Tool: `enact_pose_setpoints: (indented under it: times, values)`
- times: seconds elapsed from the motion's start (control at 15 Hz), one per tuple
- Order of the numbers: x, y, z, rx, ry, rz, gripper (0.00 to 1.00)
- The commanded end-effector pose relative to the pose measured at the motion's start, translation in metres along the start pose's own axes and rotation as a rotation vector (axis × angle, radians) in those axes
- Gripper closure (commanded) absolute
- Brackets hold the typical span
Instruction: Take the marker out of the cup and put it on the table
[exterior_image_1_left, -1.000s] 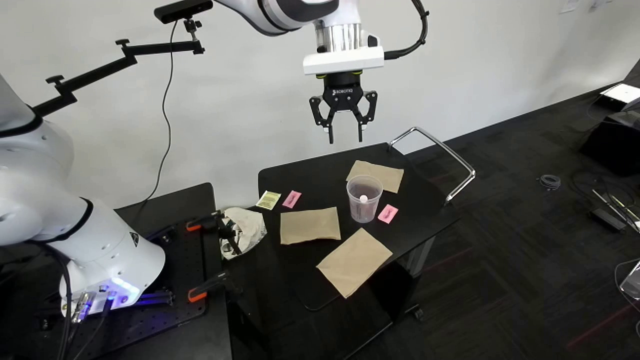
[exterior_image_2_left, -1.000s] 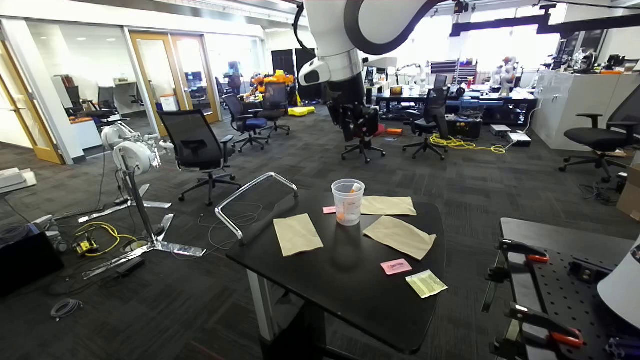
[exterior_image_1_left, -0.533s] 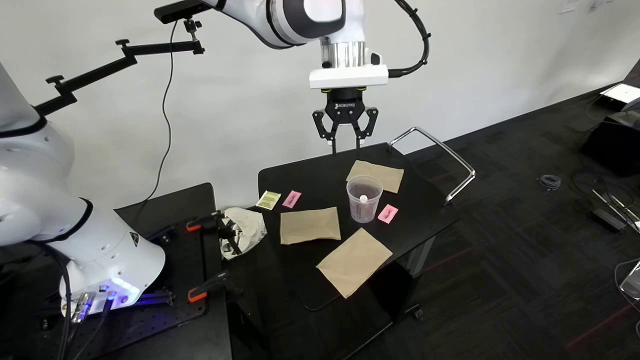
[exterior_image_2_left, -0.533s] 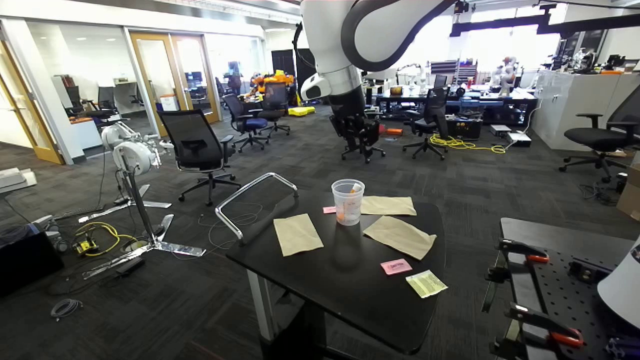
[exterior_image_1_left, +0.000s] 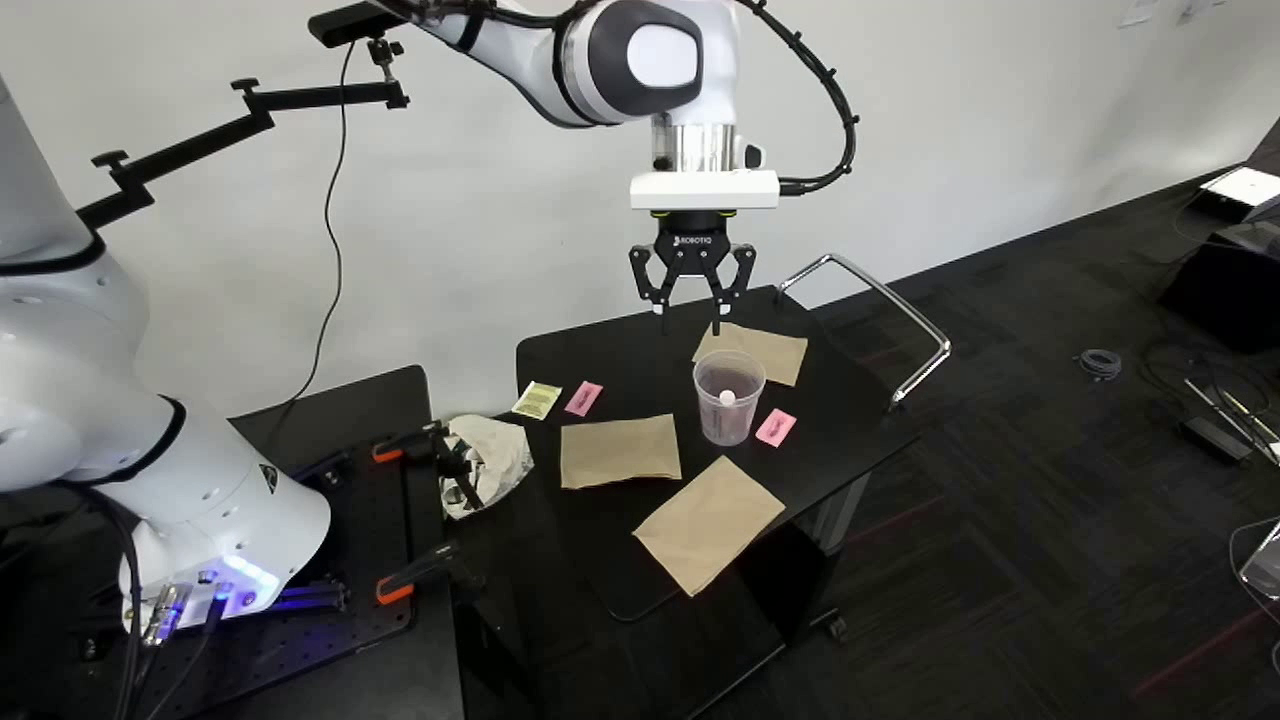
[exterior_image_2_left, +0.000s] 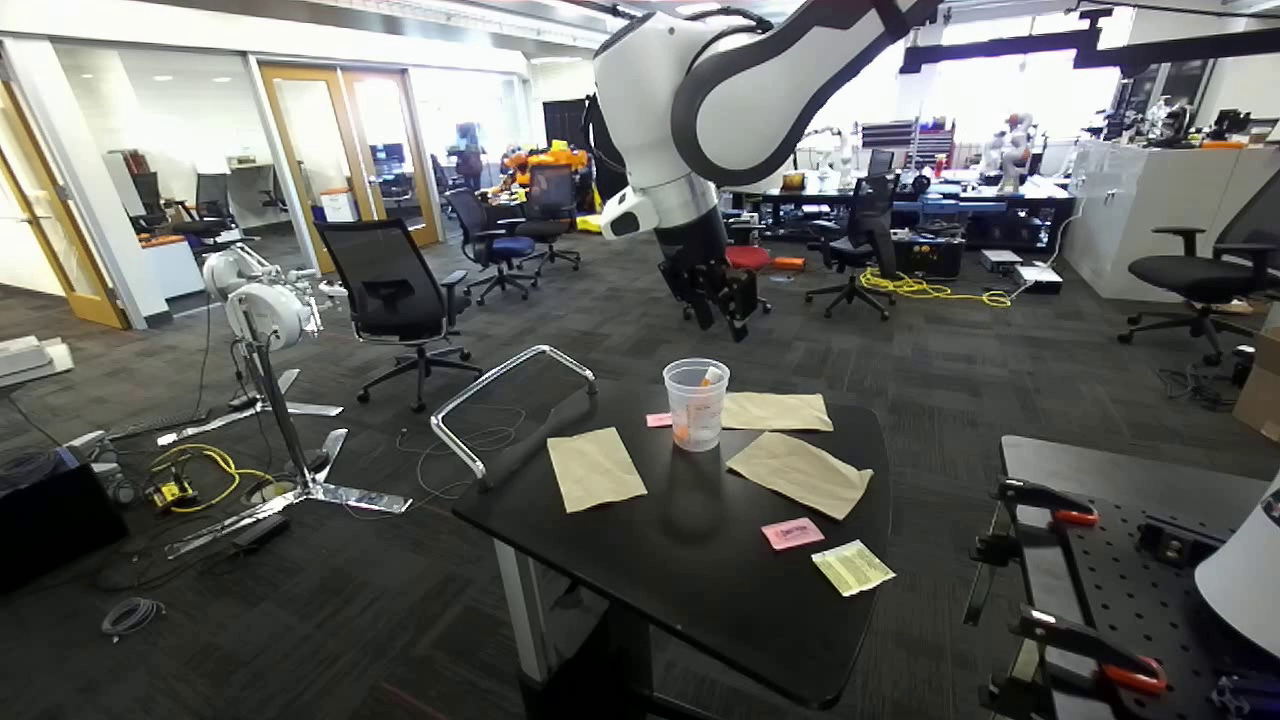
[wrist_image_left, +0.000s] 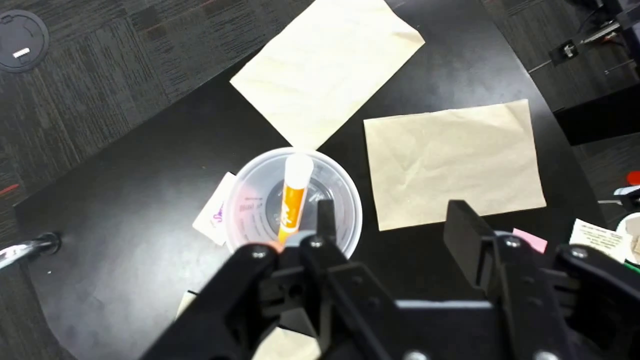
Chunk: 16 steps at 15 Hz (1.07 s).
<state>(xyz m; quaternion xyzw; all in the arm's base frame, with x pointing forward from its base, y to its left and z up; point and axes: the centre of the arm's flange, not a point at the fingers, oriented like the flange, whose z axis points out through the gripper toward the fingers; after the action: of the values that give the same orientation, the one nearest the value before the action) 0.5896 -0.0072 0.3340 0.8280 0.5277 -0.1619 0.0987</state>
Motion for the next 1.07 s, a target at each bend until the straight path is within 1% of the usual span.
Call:
enact_pose_setpoints:
  times: [0.0,0.67,1.0]
  values:
    - [0.005,0.012,0.001,-0.017,0.000,-0.022,0.40]
    - [-0.004,0.036,0.002,-0.023,0.009,0.003,0.40]
    - [0.000,0.046,0.006,-0.028,0.015,0.003,0.42]
